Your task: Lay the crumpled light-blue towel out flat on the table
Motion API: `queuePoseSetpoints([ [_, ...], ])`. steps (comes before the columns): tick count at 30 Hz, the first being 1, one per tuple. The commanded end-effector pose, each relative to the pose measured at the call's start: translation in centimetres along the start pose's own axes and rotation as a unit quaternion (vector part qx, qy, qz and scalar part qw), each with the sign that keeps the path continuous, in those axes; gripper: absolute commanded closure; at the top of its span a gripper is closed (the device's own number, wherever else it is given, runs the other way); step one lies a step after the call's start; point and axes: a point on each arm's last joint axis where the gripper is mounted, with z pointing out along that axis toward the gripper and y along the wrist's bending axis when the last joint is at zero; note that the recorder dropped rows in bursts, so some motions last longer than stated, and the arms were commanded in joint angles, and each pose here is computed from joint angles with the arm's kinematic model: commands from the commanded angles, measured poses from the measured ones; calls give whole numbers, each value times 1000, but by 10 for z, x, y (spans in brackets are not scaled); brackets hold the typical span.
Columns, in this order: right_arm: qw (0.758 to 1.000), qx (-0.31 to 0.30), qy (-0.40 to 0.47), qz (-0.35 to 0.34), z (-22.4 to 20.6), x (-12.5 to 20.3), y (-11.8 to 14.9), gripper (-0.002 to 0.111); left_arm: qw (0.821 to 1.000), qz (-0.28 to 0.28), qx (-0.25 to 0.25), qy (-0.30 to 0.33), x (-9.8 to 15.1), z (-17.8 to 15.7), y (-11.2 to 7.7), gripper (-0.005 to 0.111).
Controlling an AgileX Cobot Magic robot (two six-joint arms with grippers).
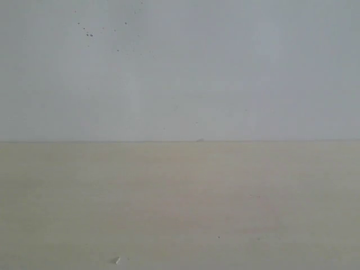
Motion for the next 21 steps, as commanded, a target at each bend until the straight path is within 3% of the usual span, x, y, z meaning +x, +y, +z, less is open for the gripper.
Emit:
queuePoseSetpoints([
  [1,998,-12,38,-48,25,-10,14,104,997,31,-58,42,9,25,4,103],
  [9,981,8,131,-145,88,-19,54,104,963,96,-214,131,26,83,16,103],
  [21,952,-1,181,-249,203,-49,129,104,919,207,-267,204,30,203,-1,103],
])
